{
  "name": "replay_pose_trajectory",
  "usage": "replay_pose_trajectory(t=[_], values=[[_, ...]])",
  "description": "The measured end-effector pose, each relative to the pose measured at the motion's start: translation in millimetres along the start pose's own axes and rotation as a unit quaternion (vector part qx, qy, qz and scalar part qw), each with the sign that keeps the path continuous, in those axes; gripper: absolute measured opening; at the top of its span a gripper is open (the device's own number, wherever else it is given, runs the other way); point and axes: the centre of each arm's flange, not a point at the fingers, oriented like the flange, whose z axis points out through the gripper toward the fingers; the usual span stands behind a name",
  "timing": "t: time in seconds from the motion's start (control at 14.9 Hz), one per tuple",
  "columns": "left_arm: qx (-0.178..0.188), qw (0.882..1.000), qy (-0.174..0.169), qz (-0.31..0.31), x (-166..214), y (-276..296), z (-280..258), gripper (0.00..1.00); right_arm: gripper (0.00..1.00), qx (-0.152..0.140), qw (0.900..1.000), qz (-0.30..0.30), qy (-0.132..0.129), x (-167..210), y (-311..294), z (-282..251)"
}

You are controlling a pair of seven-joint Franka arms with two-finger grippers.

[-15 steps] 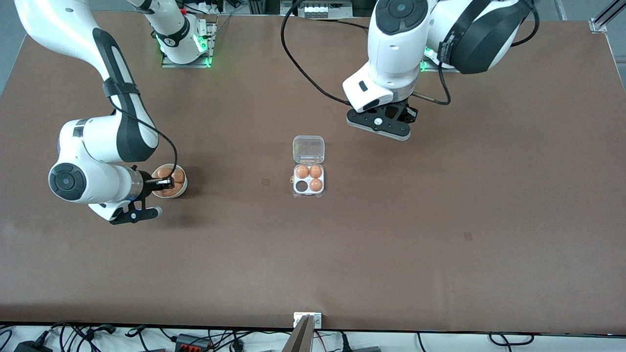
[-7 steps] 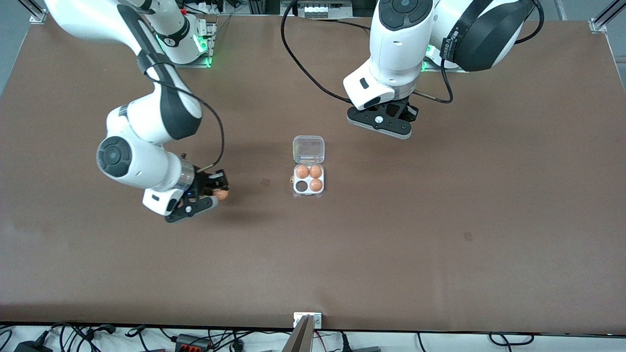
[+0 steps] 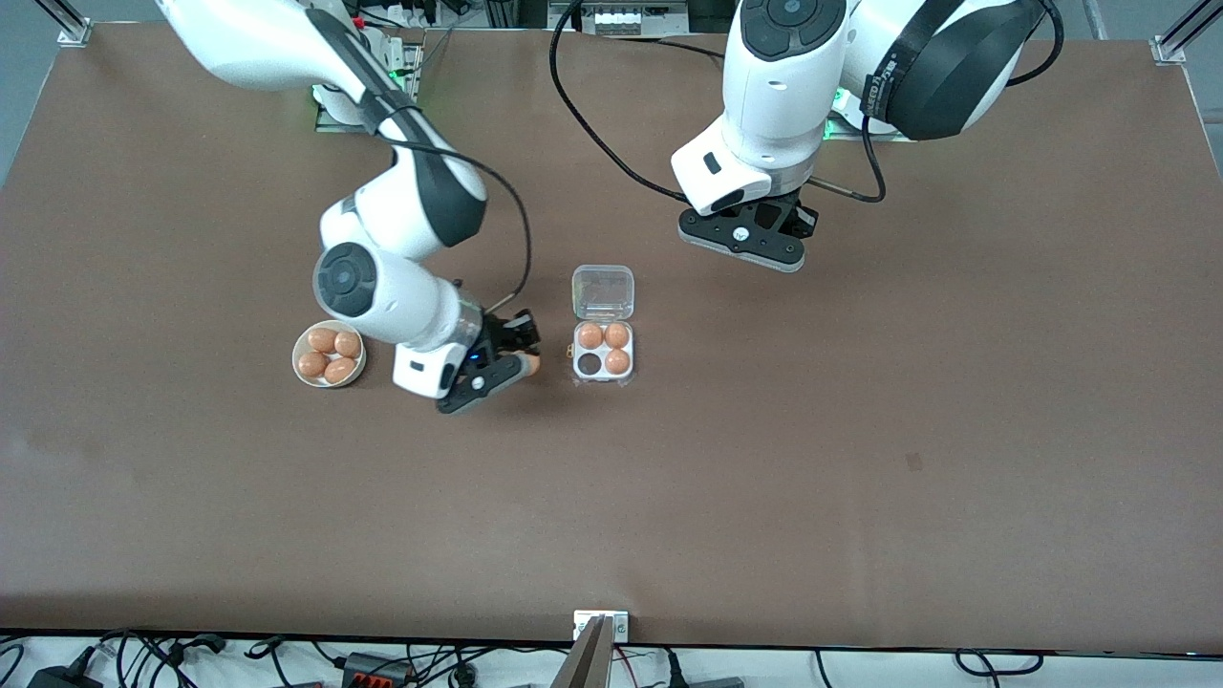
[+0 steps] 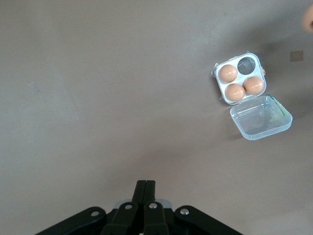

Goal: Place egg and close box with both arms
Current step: 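Carry the egg with the right gripper to the box's empty slot, then lower the egg into the empty slot and open the right gripper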

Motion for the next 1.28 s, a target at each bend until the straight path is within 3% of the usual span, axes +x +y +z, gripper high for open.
replay_pose_trajectory(t=[0.2, 0.61, 1.28], values=[[0.001, 1.000, -0.001, 0.000, -0.3, -0.2, 0.3, 0.03, 0.46, 0.006, 1.000, -0.005, 0.013, 1.1, -20.4, 37.5], [0.003, 1.000, -0.006, 0.000, -1.2, -0.6, 1.1, 0.03, 0.46, 0.014, 1.000, -0.011, 0.012, -7.5, -46.2, 105.8], [0.003, 1.000, -0.006, 0.000, -1.3, -0.6, 1.2, 0.03, 0.46, 0.013, 1.000, -0.009, 0.001, -13.0, -43.6, 117.4]])
